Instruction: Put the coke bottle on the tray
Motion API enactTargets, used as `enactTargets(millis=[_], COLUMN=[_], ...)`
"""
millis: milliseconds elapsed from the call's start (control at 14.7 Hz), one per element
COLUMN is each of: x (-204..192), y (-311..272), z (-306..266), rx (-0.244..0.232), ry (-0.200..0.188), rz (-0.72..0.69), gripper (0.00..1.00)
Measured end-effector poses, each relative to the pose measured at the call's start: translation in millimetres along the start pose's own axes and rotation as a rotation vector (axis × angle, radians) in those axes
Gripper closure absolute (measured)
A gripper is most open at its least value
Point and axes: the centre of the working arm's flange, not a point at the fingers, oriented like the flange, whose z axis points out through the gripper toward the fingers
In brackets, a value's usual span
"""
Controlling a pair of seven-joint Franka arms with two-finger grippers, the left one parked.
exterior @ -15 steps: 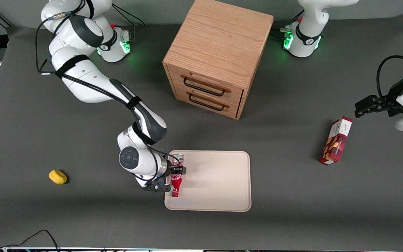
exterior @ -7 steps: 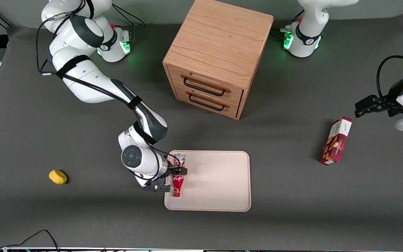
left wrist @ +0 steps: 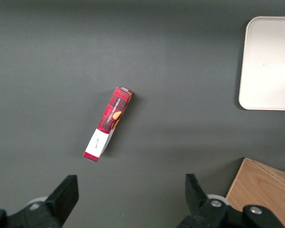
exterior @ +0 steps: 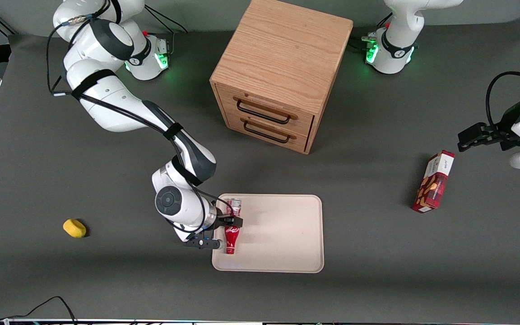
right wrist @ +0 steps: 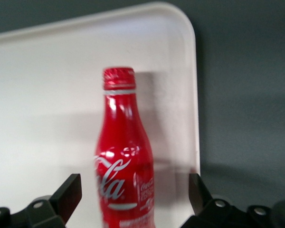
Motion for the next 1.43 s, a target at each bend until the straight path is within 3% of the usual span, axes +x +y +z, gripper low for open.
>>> enactTargets(millis=[204, 612, 680, 816, 952, 1156, 1429], x=[-3, -29, -37, -59, -80, -106, -149], y=[-22, 5, 16, 43, 75, 152, 215], z=[-87, -310, -341, -397, -452, -511, -507], rx=[-0.046, -0.223, -0.250, -0.296, -0.289, -0.245, -0.243], ry=[-0.002, 0.017, 0.012, -0.035, -0.069, -0.084, -0.095], rz=[-0.021, 0.029, 0.053, 0.102, 0.150, 0.207, 0.271], gripper=[0.00, 0.00, 0.00, 0.00, 0.00, 0.00, 0.00])
